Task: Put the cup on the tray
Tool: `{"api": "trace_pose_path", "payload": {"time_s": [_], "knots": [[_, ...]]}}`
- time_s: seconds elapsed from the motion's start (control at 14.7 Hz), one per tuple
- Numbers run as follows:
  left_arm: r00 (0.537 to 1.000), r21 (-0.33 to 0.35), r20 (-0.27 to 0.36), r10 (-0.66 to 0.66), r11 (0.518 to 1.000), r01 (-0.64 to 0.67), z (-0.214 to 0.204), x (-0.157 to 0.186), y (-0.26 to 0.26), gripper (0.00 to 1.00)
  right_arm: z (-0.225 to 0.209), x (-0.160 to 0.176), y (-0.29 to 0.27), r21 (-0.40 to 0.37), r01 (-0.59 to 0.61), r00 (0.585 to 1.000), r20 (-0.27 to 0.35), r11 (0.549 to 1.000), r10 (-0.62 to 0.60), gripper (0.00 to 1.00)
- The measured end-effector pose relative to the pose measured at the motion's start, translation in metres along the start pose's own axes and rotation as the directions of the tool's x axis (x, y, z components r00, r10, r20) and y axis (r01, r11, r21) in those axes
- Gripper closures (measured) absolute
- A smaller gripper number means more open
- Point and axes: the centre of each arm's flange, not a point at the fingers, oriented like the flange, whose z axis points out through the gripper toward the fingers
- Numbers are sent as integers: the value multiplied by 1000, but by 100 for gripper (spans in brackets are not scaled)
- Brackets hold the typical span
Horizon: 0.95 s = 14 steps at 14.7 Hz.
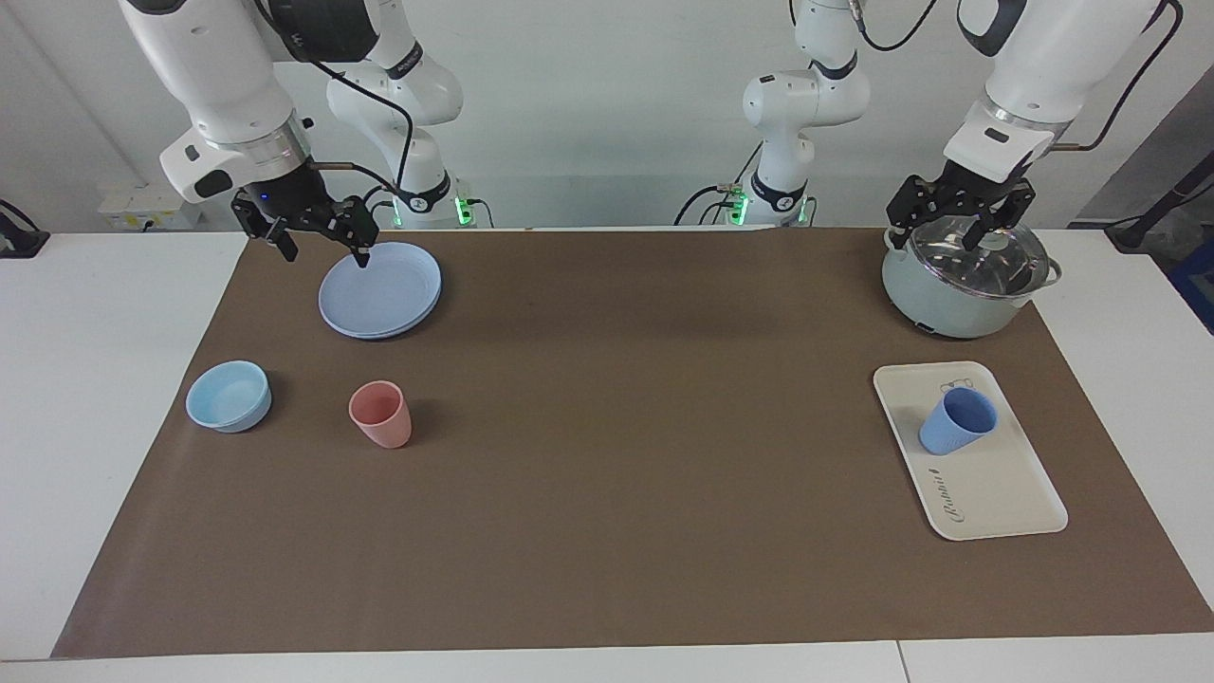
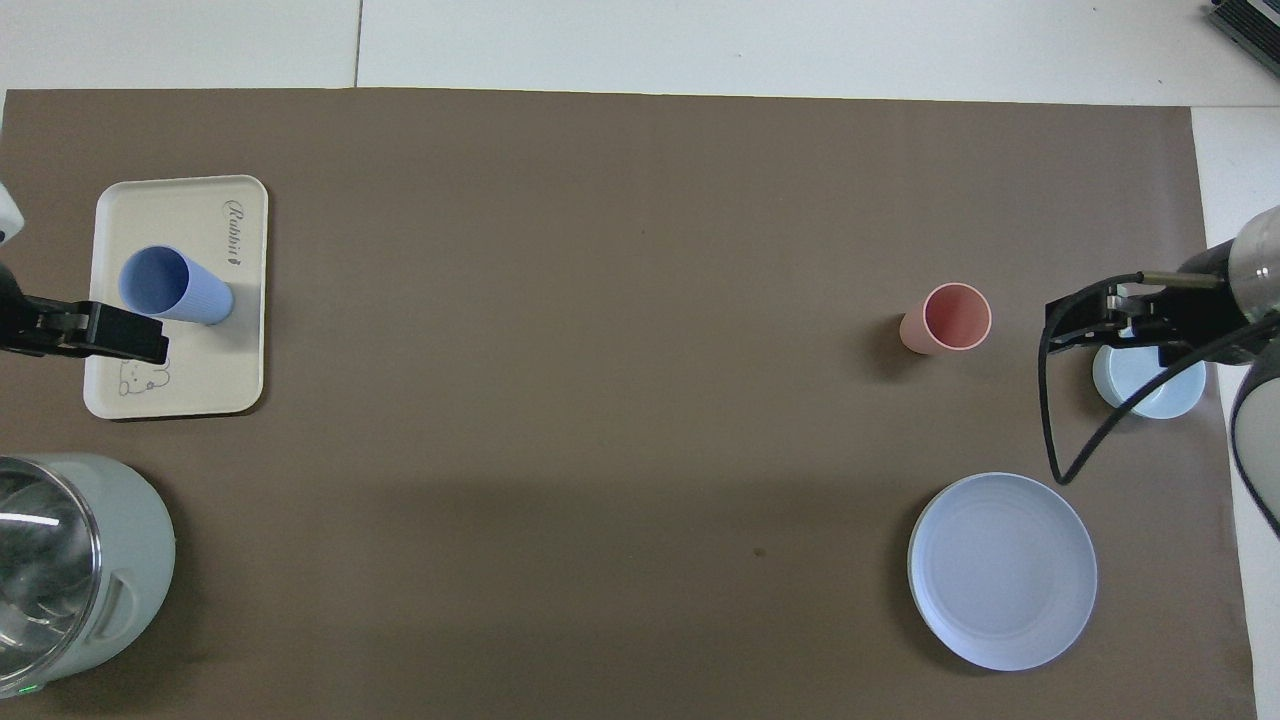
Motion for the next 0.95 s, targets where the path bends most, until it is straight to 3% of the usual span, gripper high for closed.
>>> {"api": "trace_pose_path", "payload": {"time_s": [0.95], "knots": [[1000, -2, 10, 1, 1000, -1, 6, 5, 0, 0, 0, 0, 1, 0, -3, 1000, 1, 1000, 3, 0]]}}
